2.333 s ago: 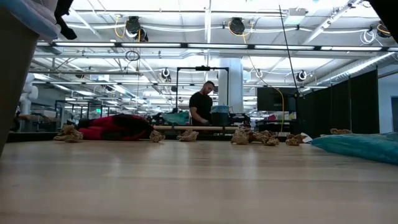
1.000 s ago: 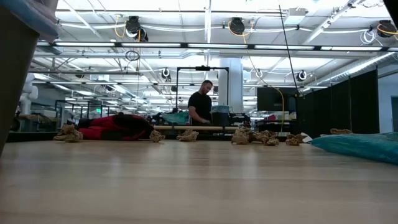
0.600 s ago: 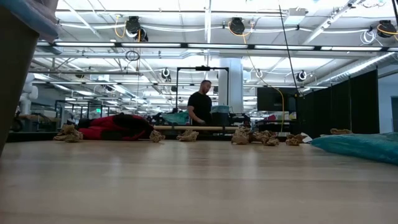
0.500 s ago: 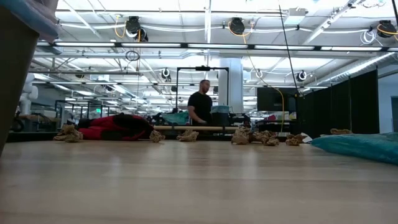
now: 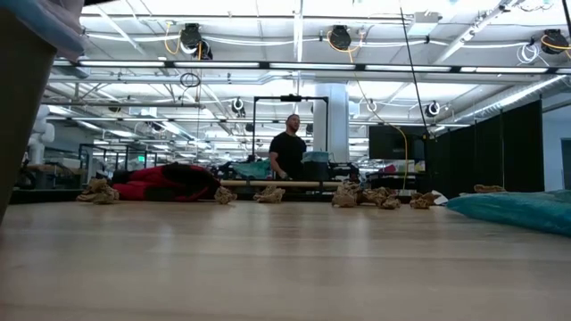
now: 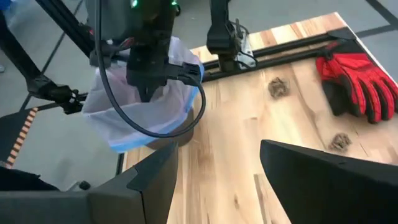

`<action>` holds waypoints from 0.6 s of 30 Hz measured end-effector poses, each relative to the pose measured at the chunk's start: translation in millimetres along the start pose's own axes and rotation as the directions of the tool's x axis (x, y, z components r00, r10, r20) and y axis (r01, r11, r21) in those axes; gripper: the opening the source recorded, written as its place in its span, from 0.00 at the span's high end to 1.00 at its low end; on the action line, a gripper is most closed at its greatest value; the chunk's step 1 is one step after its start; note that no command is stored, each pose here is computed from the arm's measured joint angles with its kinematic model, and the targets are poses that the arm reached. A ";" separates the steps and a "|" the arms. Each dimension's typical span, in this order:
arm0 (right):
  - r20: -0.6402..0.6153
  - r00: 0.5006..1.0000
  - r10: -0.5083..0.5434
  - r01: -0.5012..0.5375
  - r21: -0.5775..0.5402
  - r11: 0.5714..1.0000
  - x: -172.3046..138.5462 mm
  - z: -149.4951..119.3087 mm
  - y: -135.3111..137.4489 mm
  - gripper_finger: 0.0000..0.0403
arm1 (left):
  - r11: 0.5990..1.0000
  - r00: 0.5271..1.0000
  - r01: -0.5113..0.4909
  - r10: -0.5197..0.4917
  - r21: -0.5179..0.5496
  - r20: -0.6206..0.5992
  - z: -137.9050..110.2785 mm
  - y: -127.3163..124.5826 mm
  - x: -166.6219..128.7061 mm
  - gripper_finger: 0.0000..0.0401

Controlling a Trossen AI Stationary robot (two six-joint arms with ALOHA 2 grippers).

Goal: Place trash/remove bag and relplace
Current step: Adjust the trash bin

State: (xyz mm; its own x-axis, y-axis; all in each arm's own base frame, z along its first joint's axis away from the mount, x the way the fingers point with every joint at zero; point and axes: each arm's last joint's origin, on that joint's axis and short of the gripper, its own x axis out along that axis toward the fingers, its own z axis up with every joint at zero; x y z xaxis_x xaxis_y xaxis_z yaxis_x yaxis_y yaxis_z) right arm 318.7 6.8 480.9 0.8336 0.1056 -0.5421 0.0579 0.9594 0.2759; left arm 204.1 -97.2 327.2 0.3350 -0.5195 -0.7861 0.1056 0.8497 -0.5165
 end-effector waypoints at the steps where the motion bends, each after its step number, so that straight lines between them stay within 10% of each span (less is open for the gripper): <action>1: -0.002 1.000 -0.001 0.001 0.000 1.000 -1.1 -0.3 -0.1 0.45 | 1.000 1.000 -0.025 0.025 -0.014 0.000 1.6 0.7 3.9 1.00; 18: -0.036 0.999 0.000 -0.002 -0.043 0.999 -24.2 -7.1 0.6 0.45 | 0.992 0.890 -0.115 0.129 -0.058 0.437 61.1 10.4 20.8 1.00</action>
State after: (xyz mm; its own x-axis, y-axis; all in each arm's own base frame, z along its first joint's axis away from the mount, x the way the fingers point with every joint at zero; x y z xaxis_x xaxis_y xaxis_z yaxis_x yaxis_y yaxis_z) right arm 294.7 6.7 488.6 0.8131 0.1151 -0.5707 0.0328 0.9697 0.2422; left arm 269.4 -93.6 326.2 0.7209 -0.3133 -0.6182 0.0117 0.8973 -0.4412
